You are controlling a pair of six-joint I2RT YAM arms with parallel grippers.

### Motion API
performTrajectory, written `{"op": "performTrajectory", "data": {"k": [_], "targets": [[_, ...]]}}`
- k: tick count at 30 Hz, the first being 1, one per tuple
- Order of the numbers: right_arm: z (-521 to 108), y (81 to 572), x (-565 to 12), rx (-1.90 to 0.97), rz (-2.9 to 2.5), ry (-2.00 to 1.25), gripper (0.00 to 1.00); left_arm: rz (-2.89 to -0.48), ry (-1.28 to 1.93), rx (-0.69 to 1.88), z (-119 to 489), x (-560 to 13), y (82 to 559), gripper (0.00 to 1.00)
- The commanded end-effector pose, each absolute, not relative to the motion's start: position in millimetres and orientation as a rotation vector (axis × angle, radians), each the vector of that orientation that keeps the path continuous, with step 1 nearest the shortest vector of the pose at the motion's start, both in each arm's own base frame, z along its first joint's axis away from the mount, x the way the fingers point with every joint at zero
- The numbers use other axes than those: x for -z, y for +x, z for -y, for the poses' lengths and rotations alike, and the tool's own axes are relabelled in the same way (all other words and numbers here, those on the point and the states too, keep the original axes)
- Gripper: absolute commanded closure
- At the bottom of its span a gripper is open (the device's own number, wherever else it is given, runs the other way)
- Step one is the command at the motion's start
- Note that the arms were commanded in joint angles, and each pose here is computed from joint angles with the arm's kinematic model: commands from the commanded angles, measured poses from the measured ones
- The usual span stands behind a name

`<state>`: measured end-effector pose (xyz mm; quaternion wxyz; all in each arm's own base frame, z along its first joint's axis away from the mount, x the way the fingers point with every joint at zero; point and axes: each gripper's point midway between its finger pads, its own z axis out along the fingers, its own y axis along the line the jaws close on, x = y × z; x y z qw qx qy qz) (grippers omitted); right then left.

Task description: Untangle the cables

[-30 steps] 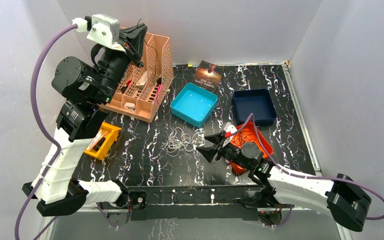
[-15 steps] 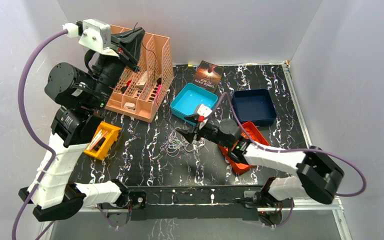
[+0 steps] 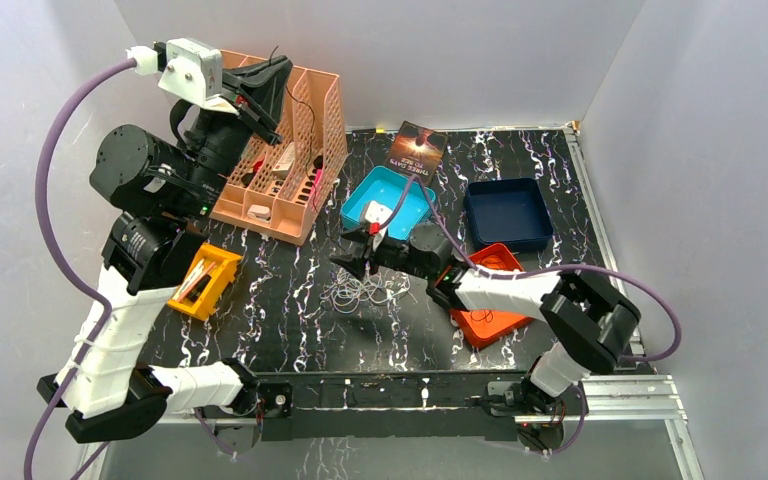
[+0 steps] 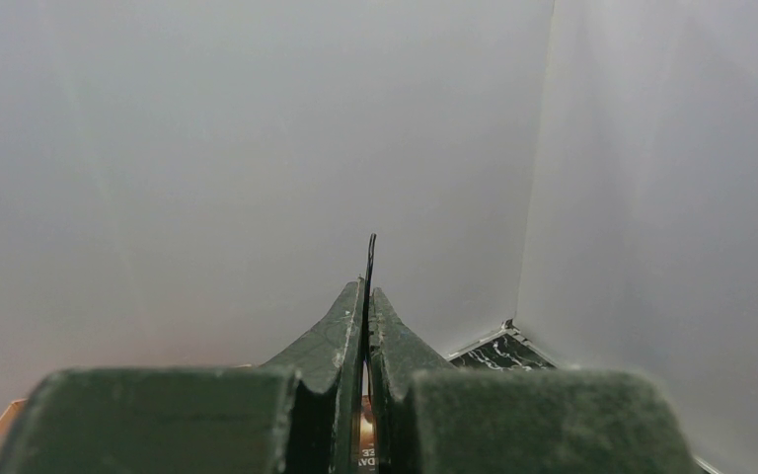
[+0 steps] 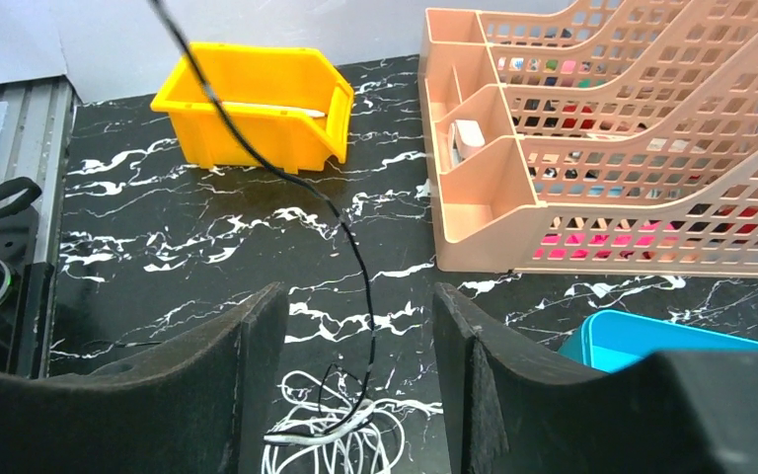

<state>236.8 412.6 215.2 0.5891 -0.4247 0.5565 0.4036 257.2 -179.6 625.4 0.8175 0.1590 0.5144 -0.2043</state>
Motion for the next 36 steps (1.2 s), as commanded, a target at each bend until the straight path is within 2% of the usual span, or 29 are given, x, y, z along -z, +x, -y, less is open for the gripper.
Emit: {"op": "performTrajectory", "data": {"k": [1,9,14,17,24,27,33,36], "targets": [[-428.0,249.2,-243.2,-0.98,-1.206,-0.953,0.39,-1.038,0.311,0.458,165.7,-644.1,239.8,1.0],[-422.4,270.0,-244.6,-0.961,-1.285,-0.865,0.77,-1.066,0.278,0.443,153.4,-634.0,235.0,1.0],[-392.6,271.9,-265.7,-0.891,-1.364,-0.775,0.94,-1.19,0.214,0.429,145.4,-583.1,243.5,1.0],[-369.7,266.3,-284.9,-0.878,-1.383,-0.69,1.0,-1.295,0.16,0.445,143.7,-536.4,248.3,1.0],[-337.0,244.6,-324.7,-0.94,-1.373,-0.567,1.0,-1.531,0.076,0.577,165.2,-423.4,255.0,1.0],[-326.3,242.4,-338.1,-0.925,-1.379,-0.538,1.0,-1.589,0.021,0.562,160.0,-389.0,256.3,0.87],[-311.0,251.6,-356.9,-0.848,-1.462,-0.468,1.0,-1.636,-0.013,0.518,150.5,-360.8,255.2,0.57],[-303.1,257.5,-370.3,-0.812,-1.456,-0.418,1.0,-1.663,-0.015,0.513,151.6,-347.4,255.9,0.46]]}}
